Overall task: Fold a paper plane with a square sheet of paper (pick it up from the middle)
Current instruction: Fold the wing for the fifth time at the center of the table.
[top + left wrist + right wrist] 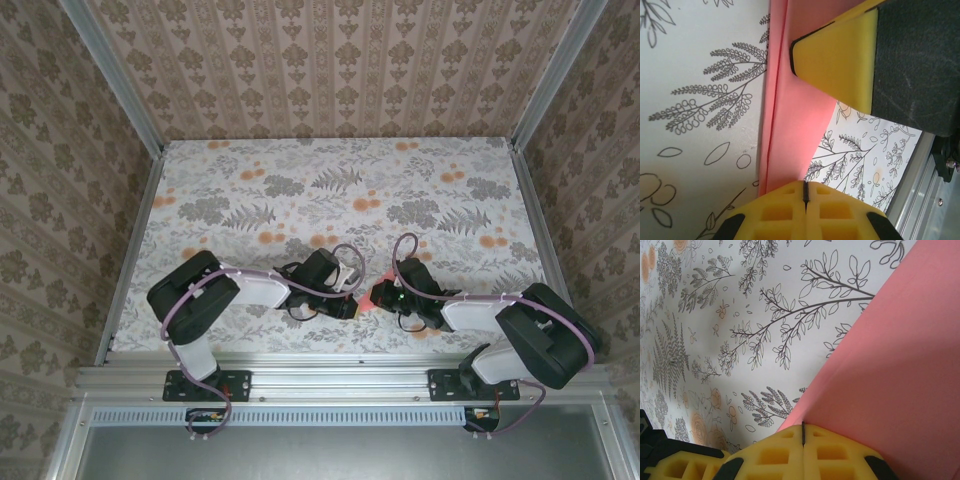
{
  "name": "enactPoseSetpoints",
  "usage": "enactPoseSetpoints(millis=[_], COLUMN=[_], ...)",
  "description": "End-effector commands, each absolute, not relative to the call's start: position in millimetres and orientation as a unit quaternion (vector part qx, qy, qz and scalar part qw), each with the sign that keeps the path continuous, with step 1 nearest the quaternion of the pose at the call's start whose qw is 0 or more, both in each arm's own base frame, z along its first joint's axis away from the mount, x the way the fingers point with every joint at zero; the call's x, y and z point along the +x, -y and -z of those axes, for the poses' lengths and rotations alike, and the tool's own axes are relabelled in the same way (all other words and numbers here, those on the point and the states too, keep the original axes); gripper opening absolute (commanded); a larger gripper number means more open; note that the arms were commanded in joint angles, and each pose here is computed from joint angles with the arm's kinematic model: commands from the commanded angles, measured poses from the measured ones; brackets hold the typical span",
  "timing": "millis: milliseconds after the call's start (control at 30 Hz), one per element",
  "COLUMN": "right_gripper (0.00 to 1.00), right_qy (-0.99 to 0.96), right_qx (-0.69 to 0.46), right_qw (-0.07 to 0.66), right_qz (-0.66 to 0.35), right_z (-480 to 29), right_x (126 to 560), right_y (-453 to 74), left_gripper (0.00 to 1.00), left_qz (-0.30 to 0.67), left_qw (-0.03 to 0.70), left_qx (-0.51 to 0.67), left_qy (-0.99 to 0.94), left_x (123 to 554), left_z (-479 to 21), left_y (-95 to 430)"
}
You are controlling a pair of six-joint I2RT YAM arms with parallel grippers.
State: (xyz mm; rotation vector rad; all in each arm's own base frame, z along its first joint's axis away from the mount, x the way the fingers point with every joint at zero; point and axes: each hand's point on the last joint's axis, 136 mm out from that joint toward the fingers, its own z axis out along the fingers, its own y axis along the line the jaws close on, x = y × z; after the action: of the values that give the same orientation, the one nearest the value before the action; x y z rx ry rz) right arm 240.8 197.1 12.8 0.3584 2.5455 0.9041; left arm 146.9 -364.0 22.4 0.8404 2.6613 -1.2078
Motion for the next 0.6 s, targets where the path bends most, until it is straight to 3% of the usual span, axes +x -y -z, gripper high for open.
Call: enactPoseSetpoints(millis=[0, 567], right_gripper=[0.02, 0.01], right_qy=[-0.955, -0.955], right_qx=[0.156, 0.151], right_qw=[0.144, 0.142], right_qz=[-0.208, -0.211], right_z=[38.4, 37.5], right_x=[204.2, 204.8], right_y=[-149.1, -147.9], left_gripper=[0.0, 0.0], left_qz=[0.346, 0.311], left_qw=[-0.012, -0.031], left_qx=[0.28, 0.269], left_qy=[-0.895, -0.911], left_x=[117.0, 101.8], left_z=[5.2, 24.8], left_y=[330.0, 293.0])
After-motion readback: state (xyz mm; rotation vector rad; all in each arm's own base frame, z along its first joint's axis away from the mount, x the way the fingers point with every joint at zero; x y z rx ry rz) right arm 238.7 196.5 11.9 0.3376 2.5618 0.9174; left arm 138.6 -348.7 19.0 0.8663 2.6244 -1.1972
